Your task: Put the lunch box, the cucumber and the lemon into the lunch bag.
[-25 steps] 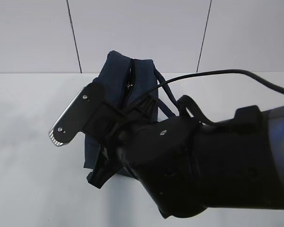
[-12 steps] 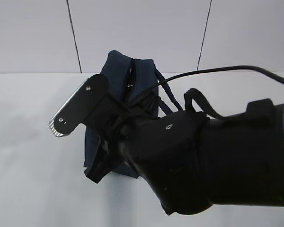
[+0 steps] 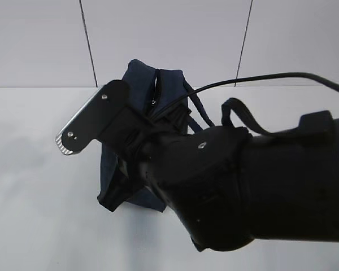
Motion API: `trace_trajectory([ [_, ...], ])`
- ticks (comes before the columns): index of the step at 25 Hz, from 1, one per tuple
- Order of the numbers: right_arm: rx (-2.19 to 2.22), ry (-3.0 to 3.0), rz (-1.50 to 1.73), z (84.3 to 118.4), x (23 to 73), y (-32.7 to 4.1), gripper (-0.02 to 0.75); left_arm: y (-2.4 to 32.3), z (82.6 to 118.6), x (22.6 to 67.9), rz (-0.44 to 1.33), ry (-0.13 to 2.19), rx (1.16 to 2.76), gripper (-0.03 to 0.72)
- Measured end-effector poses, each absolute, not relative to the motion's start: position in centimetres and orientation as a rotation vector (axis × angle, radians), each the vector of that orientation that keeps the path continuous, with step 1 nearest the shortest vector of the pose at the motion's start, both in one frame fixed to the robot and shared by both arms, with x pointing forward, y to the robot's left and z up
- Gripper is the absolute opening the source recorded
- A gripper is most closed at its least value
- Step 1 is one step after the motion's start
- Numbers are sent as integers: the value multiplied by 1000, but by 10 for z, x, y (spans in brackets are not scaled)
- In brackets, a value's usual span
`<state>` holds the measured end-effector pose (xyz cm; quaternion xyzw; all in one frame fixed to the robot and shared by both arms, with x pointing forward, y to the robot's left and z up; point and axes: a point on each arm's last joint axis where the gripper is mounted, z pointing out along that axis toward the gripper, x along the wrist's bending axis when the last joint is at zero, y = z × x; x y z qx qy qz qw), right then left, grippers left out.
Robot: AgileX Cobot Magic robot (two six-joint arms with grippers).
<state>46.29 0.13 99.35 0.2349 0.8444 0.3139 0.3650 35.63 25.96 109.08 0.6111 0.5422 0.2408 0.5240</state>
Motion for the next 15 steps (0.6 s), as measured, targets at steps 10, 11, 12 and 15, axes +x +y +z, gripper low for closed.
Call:
trace_trajectory([
  [10,616,2113,850,1011,469,8,8,260,1091,356,576,1298,1463,308],
  [11,616,2107,849,1012,469,8,8,260,1091,356,576,1298,1463,308],
  [12,610,2099,848,1013,470,8,8,260,1091,356,576,1298,1463,308],
  [15,597,2088,843,1014,471,8,8,260,1091,356,576,1298,1463,308],
])
